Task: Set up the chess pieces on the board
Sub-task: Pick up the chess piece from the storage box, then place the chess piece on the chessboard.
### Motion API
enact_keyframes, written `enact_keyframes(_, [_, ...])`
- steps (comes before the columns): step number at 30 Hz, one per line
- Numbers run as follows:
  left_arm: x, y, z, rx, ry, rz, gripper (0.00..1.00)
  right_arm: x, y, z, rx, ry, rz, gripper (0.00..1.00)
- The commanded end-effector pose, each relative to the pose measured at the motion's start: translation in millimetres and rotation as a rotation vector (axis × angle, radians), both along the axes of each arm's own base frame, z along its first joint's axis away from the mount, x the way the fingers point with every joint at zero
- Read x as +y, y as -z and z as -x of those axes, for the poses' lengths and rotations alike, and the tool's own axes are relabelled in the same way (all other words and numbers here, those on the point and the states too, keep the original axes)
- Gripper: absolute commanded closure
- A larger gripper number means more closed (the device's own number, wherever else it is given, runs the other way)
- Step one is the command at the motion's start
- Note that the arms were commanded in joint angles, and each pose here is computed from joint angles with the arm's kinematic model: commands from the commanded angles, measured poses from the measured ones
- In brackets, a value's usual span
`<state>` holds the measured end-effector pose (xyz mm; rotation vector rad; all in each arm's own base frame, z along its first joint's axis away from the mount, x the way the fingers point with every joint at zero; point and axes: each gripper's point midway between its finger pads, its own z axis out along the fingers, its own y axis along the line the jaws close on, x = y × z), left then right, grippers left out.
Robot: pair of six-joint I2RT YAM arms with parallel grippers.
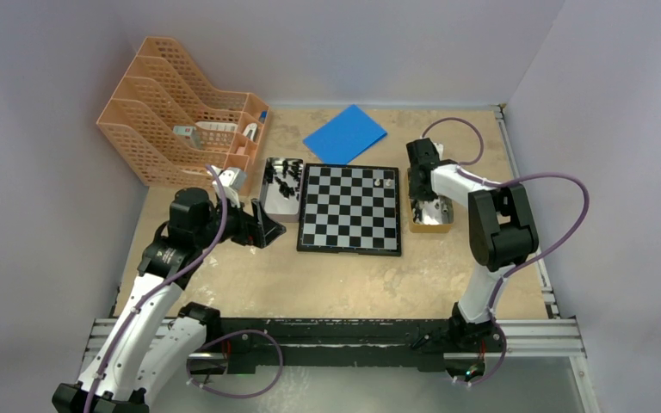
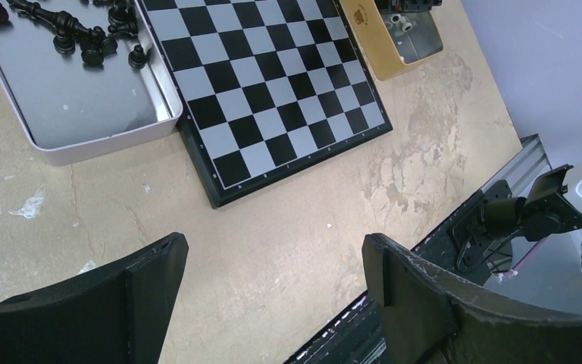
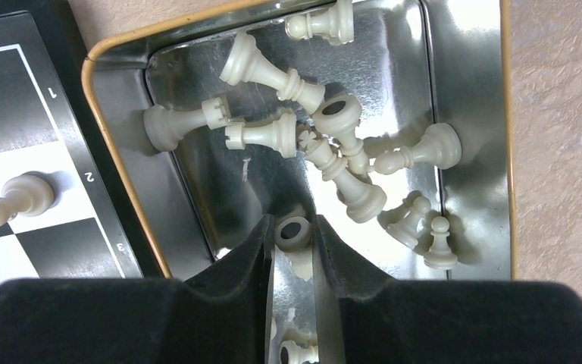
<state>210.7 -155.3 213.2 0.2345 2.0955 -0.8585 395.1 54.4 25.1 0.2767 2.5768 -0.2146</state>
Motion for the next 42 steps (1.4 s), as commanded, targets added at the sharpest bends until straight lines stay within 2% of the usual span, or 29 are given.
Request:
enact_keyframes(1, [-5, -7, 1, -0.012, 0.019, 0.026, 0.14, -9, -22, -1, -0.034, 0.047, 0.025, 0.79])
enact_keyframes(11, [-10, -9, -3, 0.012, 0.031, 0.042, 0.17, -10, -71, 2, -0.135, 0.098, -0.011, 0.81])
enact_keyframes(16, [-19, -33, -11, 0.027, 0.042, 0.092, 0.19, 7, -107, 0, -0.233, 0.077, -0.137, 0.82])
enact_keyframes(21, [-33, -67, -24, -0.011, 0.068, 0.195, 0.25, 43, -151, -4, -0.362, 0.014, -0.368, 0.83])
enact_keyframes(24, [-42, -81, -35, -0.023, 0.089, 0.242, 0.29, 76, -176, 0, -0.424, -0.065, -0.567, 0.83])
enact_keyframes(31, [-67, -92, -58, -0.039, 0.142, 0.349, 0.35, 138, -210, 25, -0.441, -0.169, -1.034, 0.84])
enact_keyframes(36, [-93, -88, -75, -0.096, 0.166, 0.351, 0.37, 172, -231, 44, -0.406, -0.215, -1.286, 0.84])
enact_keyframes(42, [-136, -82, -84, -0.277, 0.218, 0.266, 0.40, 195, -251, 63, -0.346, -0.197, -1.531, 0.84])
